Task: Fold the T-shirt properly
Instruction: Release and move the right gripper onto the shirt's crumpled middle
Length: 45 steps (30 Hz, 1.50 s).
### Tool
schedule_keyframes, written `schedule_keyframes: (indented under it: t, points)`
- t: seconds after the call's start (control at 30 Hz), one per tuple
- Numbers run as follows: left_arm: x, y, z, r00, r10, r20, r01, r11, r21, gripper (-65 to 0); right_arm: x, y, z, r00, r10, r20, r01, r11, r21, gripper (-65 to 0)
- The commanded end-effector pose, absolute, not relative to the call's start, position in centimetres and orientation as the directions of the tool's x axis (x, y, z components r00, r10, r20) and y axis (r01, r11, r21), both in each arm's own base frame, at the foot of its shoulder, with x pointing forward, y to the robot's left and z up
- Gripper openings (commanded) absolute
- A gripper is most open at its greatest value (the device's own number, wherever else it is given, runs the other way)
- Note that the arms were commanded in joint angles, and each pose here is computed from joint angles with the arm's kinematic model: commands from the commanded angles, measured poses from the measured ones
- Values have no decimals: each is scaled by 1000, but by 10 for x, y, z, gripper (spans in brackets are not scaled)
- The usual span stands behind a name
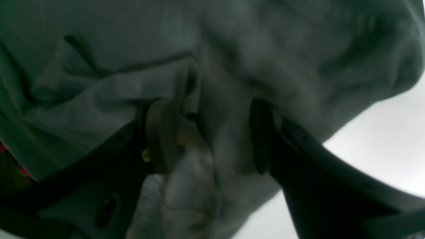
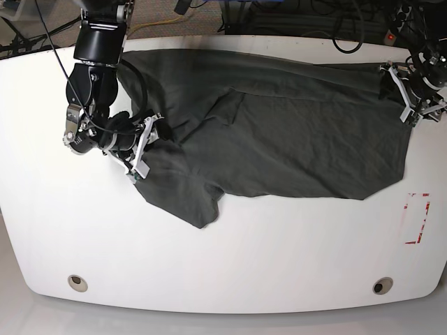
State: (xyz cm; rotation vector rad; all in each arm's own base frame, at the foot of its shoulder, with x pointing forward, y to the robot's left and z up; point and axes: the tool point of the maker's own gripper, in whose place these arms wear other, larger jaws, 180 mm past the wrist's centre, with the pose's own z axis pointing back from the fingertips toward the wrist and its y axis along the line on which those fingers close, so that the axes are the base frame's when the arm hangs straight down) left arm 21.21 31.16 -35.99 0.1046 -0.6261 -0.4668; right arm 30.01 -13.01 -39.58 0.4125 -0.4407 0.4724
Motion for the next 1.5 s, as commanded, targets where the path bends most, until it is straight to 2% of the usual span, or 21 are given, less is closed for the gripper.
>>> schedule_keyframes:
  t: [0.0,0.13,0.2,0.27,0.37,0.6,0.83,0.93,1.0,1.1,1.13,1.17,1.47]
  points:
    - [215,322,-355,708,-454,541,376,891,255,-139,313,-123,-383,777,328,537,-528,804,274,-315]
    - [214,322,-356,711,-451,540,375,892,251,-139,308,-122,-394,801,316,509,-512,801,309,-331]
    - [214,323,-357,714,-449,538,374,893,249,-139,309,-121,-395,802,303,515,-508,800,319,-395]
    - [213,323,-358,715,-448,537,375,894,247,-139,311,-120,-395,798,295,525,-507,799,323,-496]
    - [213,323,-358,715,-448,537,375,894,247,-139,312,-119,-394,796,291,530,-507,799,323,-571]
    - [213,322,-358,715,-449,537,376,893,246,-139,318,-118,-376,754,311,579,-538,798,271,-542]
    - [213,322,-358,715,-449,537,376,893,246,-139,322,-118,-371,744,309,592,-542,798,265,-590]
    - [214,322,-358,714,-450,536,377,893,248,-139,322,-112,-370,743,297,600,-540,795,276,-552]
    - [214,322,-358,714,-450,536,377,893,248,-139,322,-111,-371,744,299,598,-542,794,277,-460]
    - [214,322,-358,714,-450,536,377,893,248,-139,320,-112,-373,748,296,594,-536,797,279,-289]
    - [214,322,-358,714,-450,536,377,893,248,-139,320,-112,-374,749,295,593,-536,797,279,-265]
    - [214,322,-358,714,-450,536,377,893,248,-139,320,-111,-374,750,294,593,-535,797,281,-249]
    - [211,322,-363,723,-445,528,379,895,234,-139,324,-112,-375,740,303,600,-534,807,251,-263]
